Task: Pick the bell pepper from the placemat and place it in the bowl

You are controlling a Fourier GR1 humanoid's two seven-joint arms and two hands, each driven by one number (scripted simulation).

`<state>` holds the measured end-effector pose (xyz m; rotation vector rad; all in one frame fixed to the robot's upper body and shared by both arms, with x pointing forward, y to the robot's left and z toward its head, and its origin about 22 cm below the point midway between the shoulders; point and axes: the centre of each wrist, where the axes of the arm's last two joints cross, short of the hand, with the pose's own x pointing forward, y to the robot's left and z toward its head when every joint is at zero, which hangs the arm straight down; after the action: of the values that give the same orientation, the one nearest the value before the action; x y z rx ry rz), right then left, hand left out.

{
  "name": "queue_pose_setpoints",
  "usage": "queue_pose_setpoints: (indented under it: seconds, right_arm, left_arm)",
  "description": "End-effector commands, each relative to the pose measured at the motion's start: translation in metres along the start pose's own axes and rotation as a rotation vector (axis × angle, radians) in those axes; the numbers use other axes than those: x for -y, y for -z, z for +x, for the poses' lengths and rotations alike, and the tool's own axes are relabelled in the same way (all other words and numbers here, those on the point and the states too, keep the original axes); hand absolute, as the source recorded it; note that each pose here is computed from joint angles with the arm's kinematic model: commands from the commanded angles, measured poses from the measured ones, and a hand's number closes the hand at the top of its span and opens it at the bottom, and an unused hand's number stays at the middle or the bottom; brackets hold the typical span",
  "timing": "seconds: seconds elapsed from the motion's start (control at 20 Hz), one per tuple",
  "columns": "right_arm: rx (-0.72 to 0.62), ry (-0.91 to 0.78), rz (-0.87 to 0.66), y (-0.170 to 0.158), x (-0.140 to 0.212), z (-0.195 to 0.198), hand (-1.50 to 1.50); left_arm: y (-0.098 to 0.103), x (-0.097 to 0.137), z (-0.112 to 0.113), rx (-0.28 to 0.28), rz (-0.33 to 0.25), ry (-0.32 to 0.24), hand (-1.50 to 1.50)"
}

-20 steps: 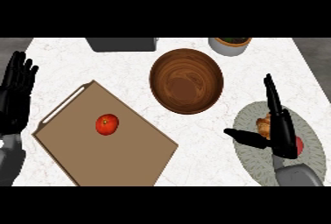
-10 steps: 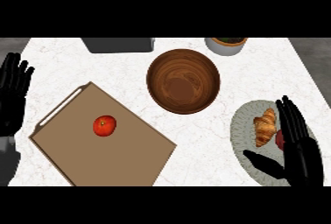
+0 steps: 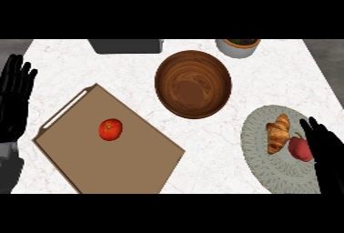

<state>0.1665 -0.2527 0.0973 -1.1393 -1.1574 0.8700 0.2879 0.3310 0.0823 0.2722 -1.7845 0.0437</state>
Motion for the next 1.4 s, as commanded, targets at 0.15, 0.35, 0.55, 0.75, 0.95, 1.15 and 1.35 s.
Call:
queue_pose_setpoints:
  seconds: [0.15, 0.35, 0.55, 0.75, 0.95, 1.15, 1.35]
  right_arm:
    - [-0.105, -0.192, 0.202, -0.017, 0.056, 0.019, -1.5]
    - [-0.164, -0.169, 0.236, -0.022, 0.054, 0.034, -1.5]
    - [-0.169, -0.164, 0.249, 0.002, 0.05, 0.03, -1.5]
    - [-0.196, -0.165, 0.261, 0.003, 0.028, 0.01, -1.5]
    - [-0.199, -0.131, 0.277, 0.013, 0.012, -0.016, -1.5]
    - [-0.251, -0.119, 0.249, 0.039, 0.013, -0.027, -1.5]
    - [-0.242, -0.122, 0.272, 0.046, 0.005, -0.05, -1.5]
  left_arm:
    - [0.009, -0.01, 0.006, 0.008, -0.02, -0.016, 0.0]
    - [0.011, -0.004, 0.001, -0.012, -0.032, -0.018, 0.0]
    - [0.009, 0.014, -0.004, 0.0, -0.024, -0.032, 0.0]
    - [0.002, 0.003, -0.001, 0.003, -0.026, -0.008, 0.0]
    - [-0.002, -0.001, 0.003, -0.012, -0.035, -0.022, 0.0]
    - [0.018, 0.01, 0.009, 0.003, -0.027, -0.012, 0.0]
    - [0.004, -0.002, 0.004, -0.008, -0.02, -0.01, 0.0]
